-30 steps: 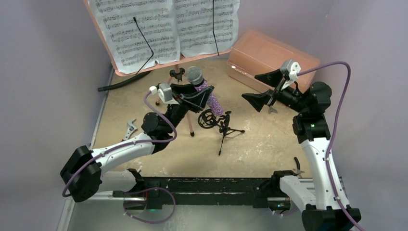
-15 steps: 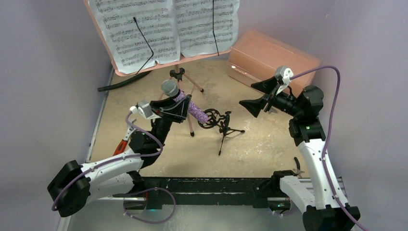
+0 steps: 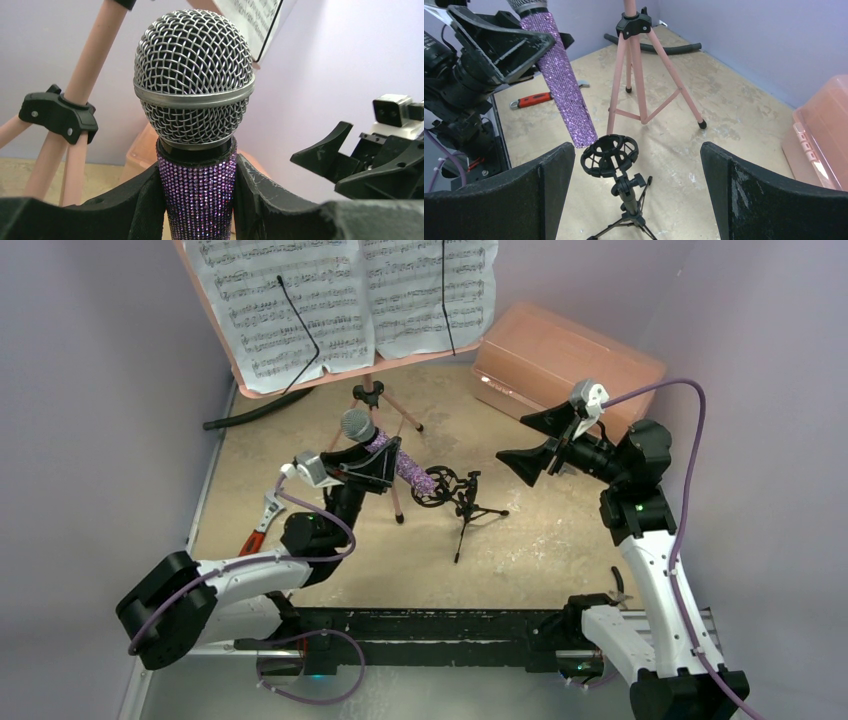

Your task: Set up the instrument practice props

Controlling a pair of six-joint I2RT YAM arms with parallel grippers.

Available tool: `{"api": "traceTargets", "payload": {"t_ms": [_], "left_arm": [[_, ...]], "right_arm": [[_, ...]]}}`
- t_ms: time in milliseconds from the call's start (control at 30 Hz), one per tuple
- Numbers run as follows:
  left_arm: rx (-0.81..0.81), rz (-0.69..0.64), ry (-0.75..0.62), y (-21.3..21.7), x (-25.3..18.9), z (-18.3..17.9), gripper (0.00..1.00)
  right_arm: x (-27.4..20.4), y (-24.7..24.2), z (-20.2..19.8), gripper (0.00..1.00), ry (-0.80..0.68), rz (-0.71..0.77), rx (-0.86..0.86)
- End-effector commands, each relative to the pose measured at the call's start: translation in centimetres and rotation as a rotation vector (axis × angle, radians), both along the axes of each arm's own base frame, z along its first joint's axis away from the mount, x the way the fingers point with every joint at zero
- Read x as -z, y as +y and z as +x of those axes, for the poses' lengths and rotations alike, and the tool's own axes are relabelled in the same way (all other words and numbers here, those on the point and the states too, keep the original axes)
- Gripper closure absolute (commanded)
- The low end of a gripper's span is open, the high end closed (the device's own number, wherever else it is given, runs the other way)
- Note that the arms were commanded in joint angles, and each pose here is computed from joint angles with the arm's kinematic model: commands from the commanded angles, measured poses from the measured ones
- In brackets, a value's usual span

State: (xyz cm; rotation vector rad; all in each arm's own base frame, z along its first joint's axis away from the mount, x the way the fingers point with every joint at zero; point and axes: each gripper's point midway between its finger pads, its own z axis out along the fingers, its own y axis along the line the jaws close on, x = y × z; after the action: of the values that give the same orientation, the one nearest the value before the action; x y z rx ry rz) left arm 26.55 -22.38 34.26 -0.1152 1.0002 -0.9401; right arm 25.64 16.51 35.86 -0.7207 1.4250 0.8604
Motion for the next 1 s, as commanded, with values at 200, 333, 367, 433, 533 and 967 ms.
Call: {"api": "traceTargets", "payload": {"t_ms": [200,333,367,433,533,967], "left_arm": [[-0.012,-0.165,-0.141,0.9,-4.9,-0.4,1.00],[-0.023,-0.162,-0.143,1.0,-5.3,-0.3,1.00],[-0.024,-0.163,-0.142,1.0,-5.3,-0.3,1.00],[-0.025,-0.158,-0.137,0.9,-5.1,-0.2,1.00],[-0.026,-0.150,-0.134,0.9,-4.9,-0.2,1.00],[-0.056,-0.130,-0.136,0.7,-4.4,0.4,1.00]], "right_arm": [[-0.7,0.1,-0.2,0.02,-0.037,0.005,0.007],[-0.7,0.0,0.0,0.02,-0.033,0.004,0.010],[-0.7,0.0,0.1,0.02,-0.034,0.003,0.012],[-0.6,0.0,0.1,0.02,-0.032,0.003,0.011],[-0.6,0.1,0.1,0.02,-0.032,0.004,0.009],[-0.6,0.2,0.3,0.02,-0.027,0.004,0.007]]}}
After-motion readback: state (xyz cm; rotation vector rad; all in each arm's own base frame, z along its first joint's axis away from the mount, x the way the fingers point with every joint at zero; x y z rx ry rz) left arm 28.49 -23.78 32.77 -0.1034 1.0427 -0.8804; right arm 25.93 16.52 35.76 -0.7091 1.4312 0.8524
